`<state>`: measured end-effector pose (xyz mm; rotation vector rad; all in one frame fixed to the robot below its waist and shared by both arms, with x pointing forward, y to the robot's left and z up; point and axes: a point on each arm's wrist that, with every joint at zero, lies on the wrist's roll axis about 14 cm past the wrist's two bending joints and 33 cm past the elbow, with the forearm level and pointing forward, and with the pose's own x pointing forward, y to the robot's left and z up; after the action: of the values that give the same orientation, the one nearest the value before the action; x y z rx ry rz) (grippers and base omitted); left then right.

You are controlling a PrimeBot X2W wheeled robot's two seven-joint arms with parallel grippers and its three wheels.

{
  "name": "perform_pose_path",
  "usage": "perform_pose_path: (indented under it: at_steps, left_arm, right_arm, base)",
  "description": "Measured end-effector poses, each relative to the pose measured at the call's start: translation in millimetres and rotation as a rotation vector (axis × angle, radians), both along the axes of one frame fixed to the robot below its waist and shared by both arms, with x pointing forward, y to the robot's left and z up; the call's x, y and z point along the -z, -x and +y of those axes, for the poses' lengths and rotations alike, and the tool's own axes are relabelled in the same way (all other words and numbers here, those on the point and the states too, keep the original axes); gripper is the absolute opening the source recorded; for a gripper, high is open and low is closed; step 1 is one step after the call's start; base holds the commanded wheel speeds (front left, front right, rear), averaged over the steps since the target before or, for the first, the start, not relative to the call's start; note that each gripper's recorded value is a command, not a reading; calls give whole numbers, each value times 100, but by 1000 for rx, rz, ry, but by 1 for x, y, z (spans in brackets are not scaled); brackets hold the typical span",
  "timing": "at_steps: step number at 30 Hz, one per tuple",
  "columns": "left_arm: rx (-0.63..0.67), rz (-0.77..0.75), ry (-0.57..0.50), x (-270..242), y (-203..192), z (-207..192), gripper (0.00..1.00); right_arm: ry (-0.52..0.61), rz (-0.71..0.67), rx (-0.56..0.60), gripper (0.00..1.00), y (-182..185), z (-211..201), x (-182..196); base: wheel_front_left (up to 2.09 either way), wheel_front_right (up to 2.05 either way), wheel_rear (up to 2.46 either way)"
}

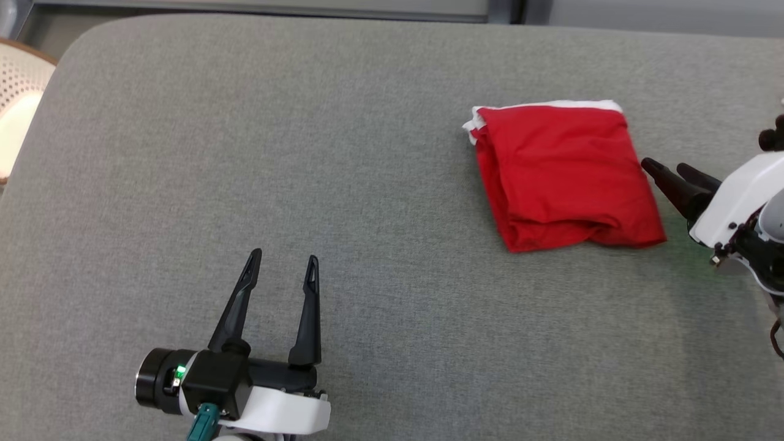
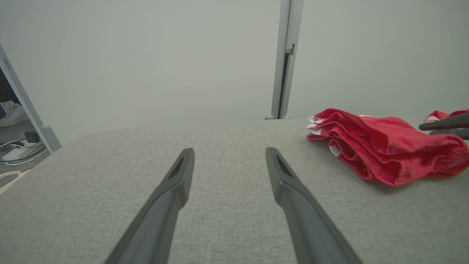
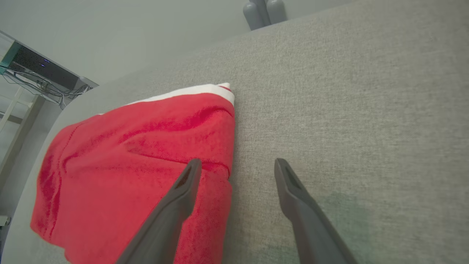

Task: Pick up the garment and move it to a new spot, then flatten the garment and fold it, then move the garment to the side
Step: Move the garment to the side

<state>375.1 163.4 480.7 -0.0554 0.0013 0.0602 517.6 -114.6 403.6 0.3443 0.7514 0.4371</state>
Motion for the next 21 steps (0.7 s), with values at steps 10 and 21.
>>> perform_pose_path:
  at_steps: [10, 21]
  left_arm:
    - [-39, 50, 10, 17, -10, 8, 100]
    - [17, 33, 18, 16, -23, -7, 100]
  right_arm:
    - [27, 149, -142, 0, -8, 42, 44]
    - [184, -72, -122, 0, -24, -22, 4]
  base:
    - [0, 0, 0]
    - [0, 0, 0]
